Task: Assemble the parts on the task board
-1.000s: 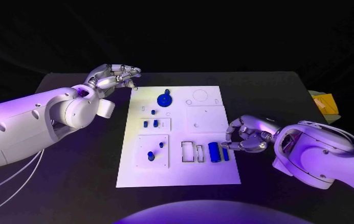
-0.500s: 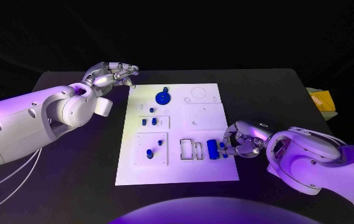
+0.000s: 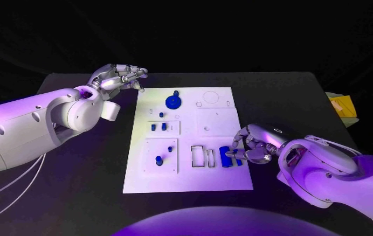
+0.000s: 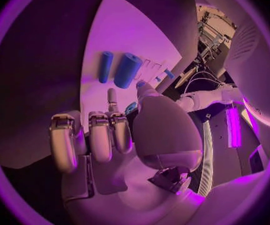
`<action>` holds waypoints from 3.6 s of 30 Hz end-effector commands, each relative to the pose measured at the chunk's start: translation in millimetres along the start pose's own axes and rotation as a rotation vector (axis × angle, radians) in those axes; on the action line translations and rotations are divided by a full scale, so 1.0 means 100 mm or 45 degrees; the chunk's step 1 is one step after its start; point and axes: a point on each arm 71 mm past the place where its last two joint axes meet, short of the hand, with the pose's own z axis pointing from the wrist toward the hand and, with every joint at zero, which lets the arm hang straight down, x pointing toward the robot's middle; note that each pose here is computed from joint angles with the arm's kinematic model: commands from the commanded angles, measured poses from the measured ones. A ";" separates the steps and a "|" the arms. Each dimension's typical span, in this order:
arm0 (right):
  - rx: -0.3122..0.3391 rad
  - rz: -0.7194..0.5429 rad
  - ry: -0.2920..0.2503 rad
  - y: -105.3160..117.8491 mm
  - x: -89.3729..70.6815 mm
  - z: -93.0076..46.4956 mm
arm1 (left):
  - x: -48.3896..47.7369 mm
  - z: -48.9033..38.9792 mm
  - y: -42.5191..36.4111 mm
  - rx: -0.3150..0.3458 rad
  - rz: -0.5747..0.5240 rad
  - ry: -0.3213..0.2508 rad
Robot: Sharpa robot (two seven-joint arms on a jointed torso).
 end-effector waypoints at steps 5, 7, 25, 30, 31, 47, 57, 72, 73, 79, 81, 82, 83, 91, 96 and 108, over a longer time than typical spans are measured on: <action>-0.024 -0.016 -0.026 0.04 0.00 0.01 | 0.014 0.003 -0.005 0.003 -0.006 0.013; -0.023 -0.028 -0.004 0.05 0.02 0.01 | 0.013 0.002 -0.004 0.002 -0.005 0.013; 0.013 -0.085 0.130 0.04 0.17 0.05 | 0.013 0.001 -0.004 0.002 -0.006 0.014; 0.000 -0.078 0.128 0.08 0.20 0.07 | 0.014 0.001 -0.003 0.000 -0.006 0.015; -0.002 -0.079 0.128 0.08 0.21 0.07 | 0.013 0.001 -0.003 0.000 -0.006 0.015; 0.035 -0.084 0.084 0.03 0.24 0.16 | 0.013 -0.005 -0.002 -0.003 -0.008 0.022; 0.042 -0.024 0.070 0.08 0.26 0.17 | 0.019 -0.005 0.003 -0.006 -0.010 0.029; 0.038 0.233 -0.043 0.17 0.05 0.09 | 0.018 -0.004 0.011 -0.010 -0.011 0.030; 0.036 0.243 -0.047 0.17 0.03 0.09 | 0.019 -0.003 0.011 -0.010 -0.011 0.031; 0.030 0.275 -0.020 0.22 0.02 0.11 | 0.022 -0.001 0.012 -0.010 -0.011 0.032; 0.025 0.278 0.003 0.25 0.04 0.12 | 0.023 0.000 0.012 -0.010 -0.011 0.033; 0.022 0.279 0.013 0.26 0.05 0.12 | 0.024 0.000 0.012 -0.010 -0.011 0.034; 0.018 0.280 0.032 0.28 0.06 0.13 | 0.024 0.000 0.012 -0.010 -0.012 0.034; 0.004 0.302 0.146 0.39 0.20 0.19 | 0.031 0.002 0.011 -0.009 -0.012 0.035; -0.003 0.313 0.199 0.44 0.30 0.21 | 0.035 0.002 0.010 -0.007 -0.012 0.036; -0.007 0.314 0.257 0.48 0.39 0.24 | 0.035 0.000 0.009 -0.006 -0.012 0.036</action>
